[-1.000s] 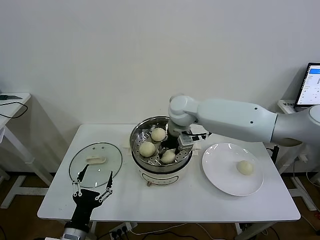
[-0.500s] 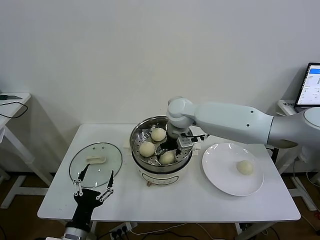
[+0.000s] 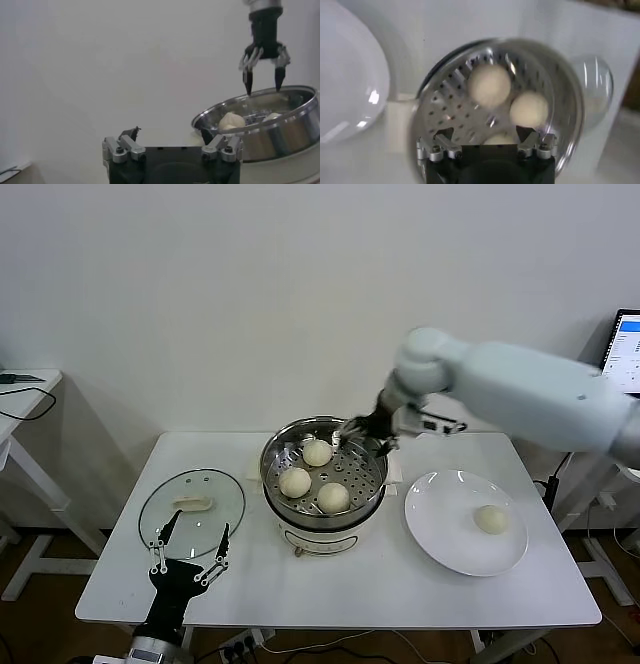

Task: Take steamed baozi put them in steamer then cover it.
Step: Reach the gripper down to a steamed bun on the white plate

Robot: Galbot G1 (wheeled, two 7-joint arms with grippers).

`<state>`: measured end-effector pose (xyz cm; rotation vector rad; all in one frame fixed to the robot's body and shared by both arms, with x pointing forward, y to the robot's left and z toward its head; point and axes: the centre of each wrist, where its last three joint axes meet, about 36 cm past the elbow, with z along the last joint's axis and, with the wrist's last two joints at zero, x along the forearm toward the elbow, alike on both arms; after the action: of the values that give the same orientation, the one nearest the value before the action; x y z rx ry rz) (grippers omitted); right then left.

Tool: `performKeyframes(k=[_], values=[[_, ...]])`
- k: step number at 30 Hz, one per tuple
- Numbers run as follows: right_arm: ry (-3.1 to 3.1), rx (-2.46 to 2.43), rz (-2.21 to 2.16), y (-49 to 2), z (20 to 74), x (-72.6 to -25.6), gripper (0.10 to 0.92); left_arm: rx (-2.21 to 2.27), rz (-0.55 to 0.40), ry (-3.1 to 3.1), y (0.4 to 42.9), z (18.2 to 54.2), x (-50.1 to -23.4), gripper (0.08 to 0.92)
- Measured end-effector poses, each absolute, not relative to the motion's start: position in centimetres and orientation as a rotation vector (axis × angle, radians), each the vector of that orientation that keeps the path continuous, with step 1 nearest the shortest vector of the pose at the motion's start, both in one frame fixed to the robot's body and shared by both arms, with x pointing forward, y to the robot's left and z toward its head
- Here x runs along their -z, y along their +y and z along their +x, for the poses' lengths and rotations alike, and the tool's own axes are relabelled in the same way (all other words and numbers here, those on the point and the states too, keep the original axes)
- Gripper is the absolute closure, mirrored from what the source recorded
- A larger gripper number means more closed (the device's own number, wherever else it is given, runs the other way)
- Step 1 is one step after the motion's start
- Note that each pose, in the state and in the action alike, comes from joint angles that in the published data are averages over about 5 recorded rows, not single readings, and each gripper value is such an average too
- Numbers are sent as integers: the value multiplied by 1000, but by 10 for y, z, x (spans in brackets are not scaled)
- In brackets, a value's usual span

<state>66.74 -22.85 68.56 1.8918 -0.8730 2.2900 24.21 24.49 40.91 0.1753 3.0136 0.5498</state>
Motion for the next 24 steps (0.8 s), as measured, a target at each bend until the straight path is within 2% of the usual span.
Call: performKeyframes(k=[5,11,17,24], values=[[-1201,-1953,1668,-306,675,-678,200,-547,182,3016,243,242,-409,177],[-1349,-1638,1454,-380,677,-647,200,-549,189,3021,242,240,-409,177],[-1383,-1434,1328,-424,673,-605,200,-556,191,3030,243,238,-407,177],[-1379,-1282,1251,-451,666,-557,200,-553,191,3037,242,237,-406,177]])
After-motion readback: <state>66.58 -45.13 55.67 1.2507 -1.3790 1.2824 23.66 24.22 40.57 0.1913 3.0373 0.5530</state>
